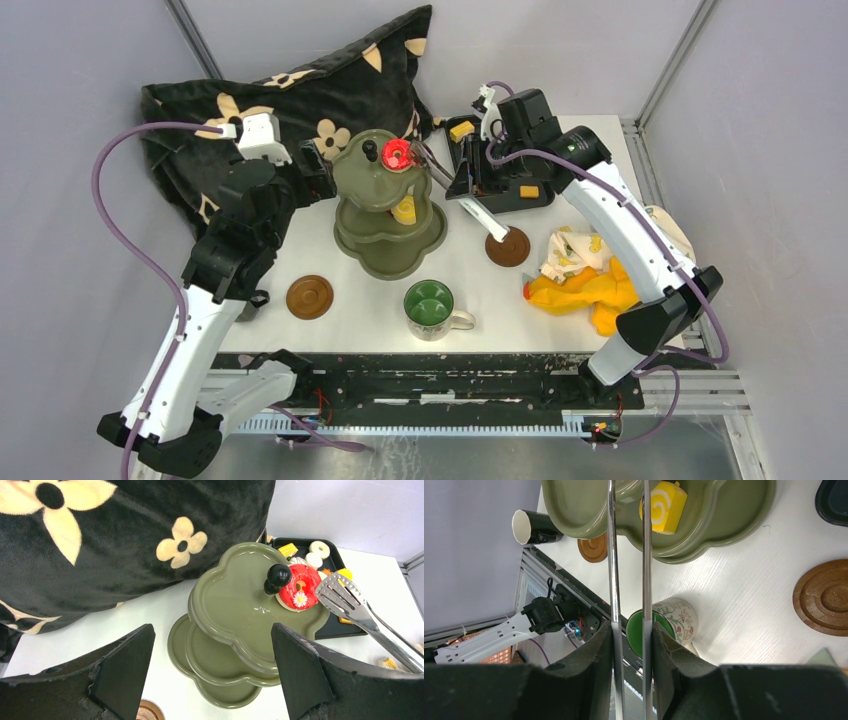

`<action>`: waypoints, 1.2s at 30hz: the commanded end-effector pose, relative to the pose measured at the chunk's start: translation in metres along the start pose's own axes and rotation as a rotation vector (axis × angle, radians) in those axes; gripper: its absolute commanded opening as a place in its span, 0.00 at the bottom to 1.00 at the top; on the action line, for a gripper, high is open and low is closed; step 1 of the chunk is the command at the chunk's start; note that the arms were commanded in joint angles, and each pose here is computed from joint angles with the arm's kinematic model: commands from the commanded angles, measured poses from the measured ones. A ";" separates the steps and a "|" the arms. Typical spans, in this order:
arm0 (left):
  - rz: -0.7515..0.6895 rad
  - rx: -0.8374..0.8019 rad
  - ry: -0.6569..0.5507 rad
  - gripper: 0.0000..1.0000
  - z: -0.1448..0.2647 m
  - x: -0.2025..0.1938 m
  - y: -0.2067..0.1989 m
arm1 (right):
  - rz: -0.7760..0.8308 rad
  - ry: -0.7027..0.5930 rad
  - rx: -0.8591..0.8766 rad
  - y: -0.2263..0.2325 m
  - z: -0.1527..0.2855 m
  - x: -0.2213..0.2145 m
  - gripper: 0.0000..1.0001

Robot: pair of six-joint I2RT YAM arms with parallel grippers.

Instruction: Serve the afternoon tea

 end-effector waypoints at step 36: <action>0.093 -0.008 0.124 0.93 0.017 -0.052 0.010 | -0.110 -0.312 -0.379 -0.112 0.077 -0.002 0.42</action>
Point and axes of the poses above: each gripper's point midway between its finger pads, its own z axis back along the fingers, its own y axis along the line the jaws close on, x = y × z, the point moved 5 cm from there along z, back along the fingers
